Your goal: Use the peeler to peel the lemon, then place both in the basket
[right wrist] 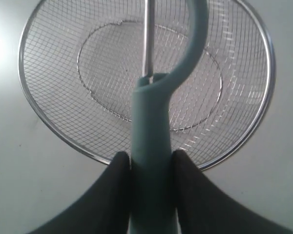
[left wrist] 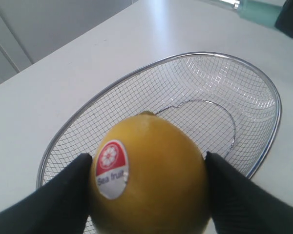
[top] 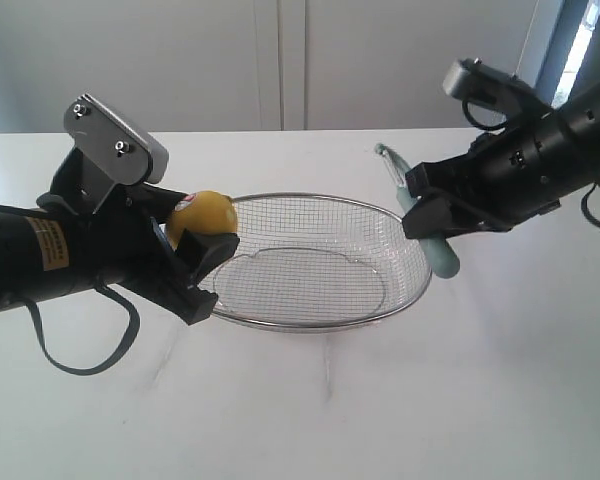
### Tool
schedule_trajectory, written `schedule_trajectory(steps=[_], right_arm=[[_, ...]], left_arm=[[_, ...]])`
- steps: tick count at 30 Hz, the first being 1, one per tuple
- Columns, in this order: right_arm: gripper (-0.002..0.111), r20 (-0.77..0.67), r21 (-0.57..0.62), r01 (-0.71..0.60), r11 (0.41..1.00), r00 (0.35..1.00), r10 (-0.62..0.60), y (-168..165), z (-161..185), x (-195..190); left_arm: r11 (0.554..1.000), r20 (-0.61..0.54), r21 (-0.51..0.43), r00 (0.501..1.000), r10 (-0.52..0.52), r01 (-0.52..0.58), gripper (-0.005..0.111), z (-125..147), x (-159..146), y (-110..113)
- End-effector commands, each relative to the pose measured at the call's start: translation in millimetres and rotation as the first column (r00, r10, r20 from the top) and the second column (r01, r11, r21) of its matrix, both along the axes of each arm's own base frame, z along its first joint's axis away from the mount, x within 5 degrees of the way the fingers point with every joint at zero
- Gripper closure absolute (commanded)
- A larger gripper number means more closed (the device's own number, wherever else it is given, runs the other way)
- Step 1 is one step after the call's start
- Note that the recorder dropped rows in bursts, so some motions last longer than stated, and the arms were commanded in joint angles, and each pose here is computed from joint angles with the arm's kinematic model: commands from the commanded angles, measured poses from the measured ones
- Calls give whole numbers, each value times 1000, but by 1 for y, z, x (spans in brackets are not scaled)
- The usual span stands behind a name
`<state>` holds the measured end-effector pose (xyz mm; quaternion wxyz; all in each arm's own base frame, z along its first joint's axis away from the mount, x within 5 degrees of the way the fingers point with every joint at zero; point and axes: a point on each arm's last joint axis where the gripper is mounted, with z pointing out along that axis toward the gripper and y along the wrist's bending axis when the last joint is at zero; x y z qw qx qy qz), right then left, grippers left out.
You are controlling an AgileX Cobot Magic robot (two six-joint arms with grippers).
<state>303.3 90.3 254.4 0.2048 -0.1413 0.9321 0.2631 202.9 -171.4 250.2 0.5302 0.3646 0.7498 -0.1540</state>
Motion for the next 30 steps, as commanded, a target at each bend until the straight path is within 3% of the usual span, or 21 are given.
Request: schedule_trajectory(steps=[1,8,30], right_arm=[[108,-84,61,5,998,996,0,4,-15,5],[108,-134,145,-40,989,989,59,15,-25,7],[108,-194,242,-251,937,934,301,86,-38,-20]], left_arm=[[1000,12,-13,1000,-9,9,107,2,-1,-1],[1000,12,-13,1000,-9,9,107,2,-1,-1],[1000,12,-13,1000,-9,9,107,2,-1,-1]])
